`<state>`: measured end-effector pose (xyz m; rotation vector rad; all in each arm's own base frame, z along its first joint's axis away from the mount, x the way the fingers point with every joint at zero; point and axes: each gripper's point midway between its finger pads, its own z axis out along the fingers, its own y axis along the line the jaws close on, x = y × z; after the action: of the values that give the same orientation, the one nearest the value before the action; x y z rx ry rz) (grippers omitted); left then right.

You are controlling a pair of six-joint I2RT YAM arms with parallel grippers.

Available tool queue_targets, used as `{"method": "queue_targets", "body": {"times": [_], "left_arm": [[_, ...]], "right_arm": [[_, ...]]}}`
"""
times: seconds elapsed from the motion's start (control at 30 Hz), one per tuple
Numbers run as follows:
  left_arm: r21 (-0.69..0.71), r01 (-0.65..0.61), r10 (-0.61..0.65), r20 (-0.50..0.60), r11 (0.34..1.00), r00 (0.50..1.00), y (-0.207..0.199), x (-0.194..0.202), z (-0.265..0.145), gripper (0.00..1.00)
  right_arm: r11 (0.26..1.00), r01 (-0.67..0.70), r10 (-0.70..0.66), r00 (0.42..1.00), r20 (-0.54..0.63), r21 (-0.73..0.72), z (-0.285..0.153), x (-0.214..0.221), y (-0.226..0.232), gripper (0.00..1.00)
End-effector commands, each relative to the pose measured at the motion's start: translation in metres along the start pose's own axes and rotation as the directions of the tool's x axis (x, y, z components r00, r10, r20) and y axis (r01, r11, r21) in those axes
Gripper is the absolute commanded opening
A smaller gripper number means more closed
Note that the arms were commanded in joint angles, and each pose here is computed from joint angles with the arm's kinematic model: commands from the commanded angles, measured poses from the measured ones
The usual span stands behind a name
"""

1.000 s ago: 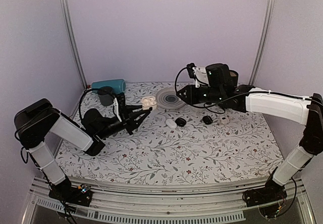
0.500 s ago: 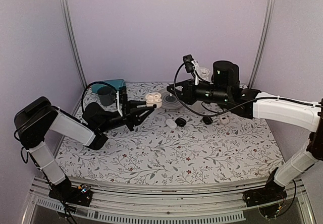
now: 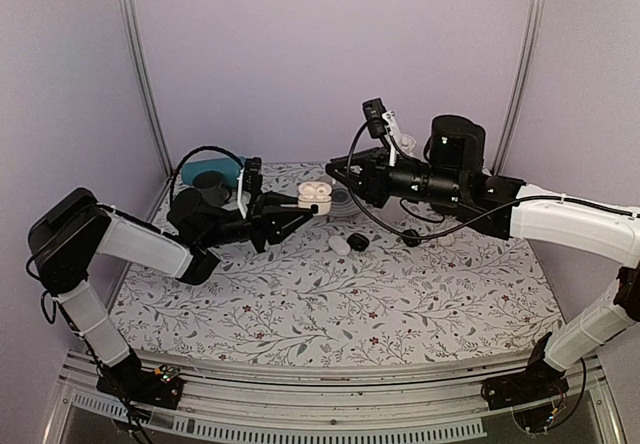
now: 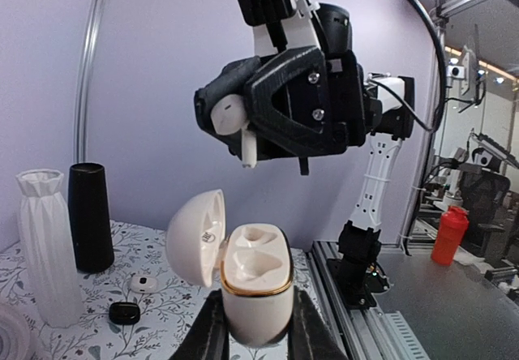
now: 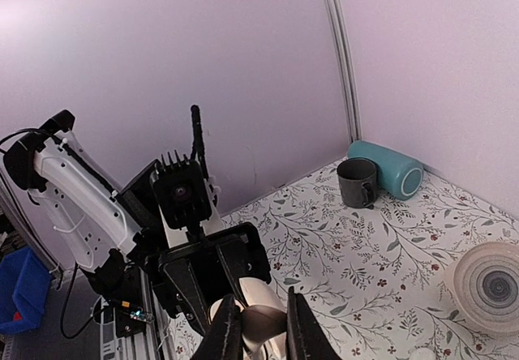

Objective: Insert the wireless bluetooth earbuds into the charging case
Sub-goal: Insert the right earbud into the right side groove of the charging case.

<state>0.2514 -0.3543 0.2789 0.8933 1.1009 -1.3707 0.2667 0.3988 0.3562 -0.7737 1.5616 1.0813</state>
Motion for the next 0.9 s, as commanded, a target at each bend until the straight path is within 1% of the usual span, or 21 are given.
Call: {"method": "queue_targets", "body": {"times": [0.0, 0.03, 0.13, 0.3, 0.43, 0.7, 0.87], "left_arm": [[0.108, 0.068, -0.065, -0.027, 0.992, 0.998, -0.011, -0.006, 0.002, 0.0], [0.125, 0.077, -0.074, -0.029, 0.989, 0.997, -0.013, -0.007, 0.001, 0.0], [0.168, 0.098, -0.093, -0.036, 0.981, 0.995, -0.019, -0.01, 0.0, 0.0], [0.182, 0.133, -0.128, -0.037, 0.974, 0.991, -0.019, -0.01, 0.0, 0.0], [0.191, 0.135, -0.136, -0.006, 0.972, 0.991, -0.02, -0.016, -0.001, 0.0], [0.204, 0.124, -0.135, 0.038, 0.971, 0.99, -0.022, -0.029, -0.003, 0.0], [0.224, 0.113, -0.128, 0.052, 0.968, 0.99, -0.027, -0.034, -0.004, 0.0]], "right_arm": [[0.995, 0.055, -0.055, 0.998, 0.011, -0.078, -0.003, -0.008, 0.021, 0.15], [0.994, 0.058, -0.059, 0.998, -0.002, -0.09, -0.002, -0.005, 0.023, 0.15], [0.99, 0.079, -0.078, 0.997, 0.013, -0.115, -0.001, -0.016, 0.031, 0.15], [0.986, 0.1, -0.099, 0.995, 0.013, -0.133, 0.0, -0.016, 0.04, 0.15], [0.984, 0.114, -0.115, 0.993, 0.001, -0.139, 0.003, -0.012, 0.044, 0.16], [0.983, 0.134, -0.14, 0.989, -0.04, -0.124, 0.01, 0.002, 0.044, 0.16], [0.985, 0.148, -0.152, 0.987, -0.049, -0.084, 0.012, 0.006, 0.037, 0.16]]}}
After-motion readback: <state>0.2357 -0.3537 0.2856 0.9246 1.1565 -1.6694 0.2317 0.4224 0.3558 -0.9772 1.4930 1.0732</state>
